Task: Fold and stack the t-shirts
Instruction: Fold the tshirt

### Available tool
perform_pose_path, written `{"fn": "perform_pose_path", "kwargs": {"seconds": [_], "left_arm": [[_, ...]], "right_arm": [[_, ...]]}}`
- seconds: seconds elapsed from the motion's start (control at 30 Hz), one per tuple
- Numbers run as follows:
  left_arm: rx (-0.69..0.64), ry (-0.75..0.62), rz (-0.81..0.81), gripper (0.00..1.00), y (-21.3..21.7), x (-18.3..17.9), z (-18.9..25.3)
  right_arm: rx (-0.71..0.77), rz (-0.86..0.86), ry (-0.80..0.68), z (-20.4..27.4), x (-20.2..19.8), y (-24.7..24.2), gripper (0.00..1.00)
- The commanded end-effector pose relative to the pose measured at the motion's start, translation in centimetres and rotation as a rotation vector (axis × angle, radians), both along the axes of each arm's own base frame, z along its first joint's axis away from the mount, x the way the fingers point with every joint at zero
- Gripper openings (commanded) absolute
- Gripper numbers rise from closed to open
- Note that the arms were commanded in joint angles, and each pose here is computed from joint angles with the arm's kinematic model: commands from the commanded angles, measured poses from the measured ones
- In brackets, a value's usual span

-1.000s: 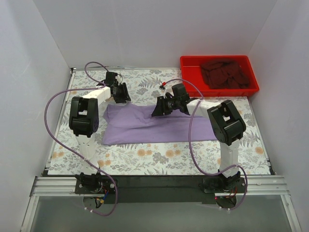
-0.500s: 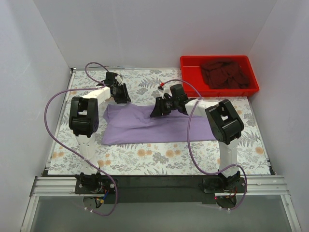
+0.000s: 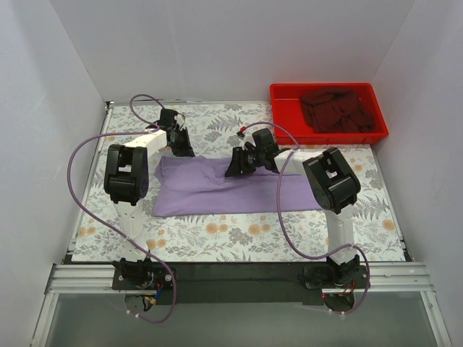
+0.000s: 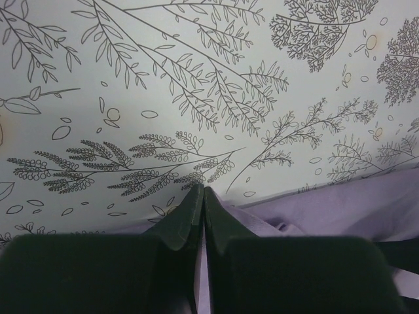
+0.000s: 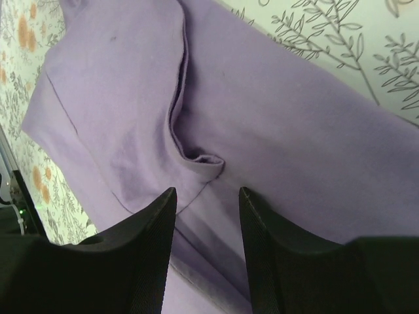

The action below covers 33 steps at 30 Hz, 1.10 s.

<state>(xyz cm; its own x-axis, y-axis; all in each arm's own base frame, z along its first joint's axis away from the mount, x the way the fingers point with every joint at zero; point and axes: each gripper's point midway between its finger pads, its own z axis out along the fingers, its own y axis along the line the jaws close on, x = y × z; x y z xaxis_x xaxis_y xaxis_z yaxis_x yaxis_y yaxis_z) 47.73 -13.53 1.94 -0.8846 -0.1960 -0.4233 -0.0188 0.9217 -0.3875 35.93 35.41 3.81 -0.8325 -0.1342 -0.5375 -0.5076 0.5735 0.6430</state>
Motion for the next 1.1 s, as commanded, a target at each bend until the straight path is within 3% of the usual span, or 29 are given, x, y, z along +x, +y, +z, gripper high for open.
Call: {"fn": "perform_pose_path", "kwargs": {"seconds": [0.0, 0.53, 0.73, 0.87, 1.07], "left_arm": [[0.049, 0.091, -0.016, 0.00, 0.5, -2.2, -2.0], [0.089, 0.035, 0.027, 0.00, 1.4, -1.4, -0.2], [0.101, 0.010, 0.046, 0.00, 1.7, -1.0, 0.7], [0.100, -0.026, 0.077, 0.00, 2.2, -0.5, 2.1], [0.109, -0.076, 0.123, 0.00, 3.2, 0.1, 4.0]], "right_arm": [[0.015, -0.036, -0.032, 0.9, 1.8, 0.9, 0.50], [0.064, 0.023, -0.023, 1.3, 2.0, 2.7, 0.45], [0.073, 0.031, -0.037, 2.0, 2.1, 2.8, 0.26], [0.090, 0.045, -0.064, 3.1, 2.4, 3.1, 0.03], [0.091, 0.062, -0.113, 4.2, 3.1, 3.4, 0.01]]}}
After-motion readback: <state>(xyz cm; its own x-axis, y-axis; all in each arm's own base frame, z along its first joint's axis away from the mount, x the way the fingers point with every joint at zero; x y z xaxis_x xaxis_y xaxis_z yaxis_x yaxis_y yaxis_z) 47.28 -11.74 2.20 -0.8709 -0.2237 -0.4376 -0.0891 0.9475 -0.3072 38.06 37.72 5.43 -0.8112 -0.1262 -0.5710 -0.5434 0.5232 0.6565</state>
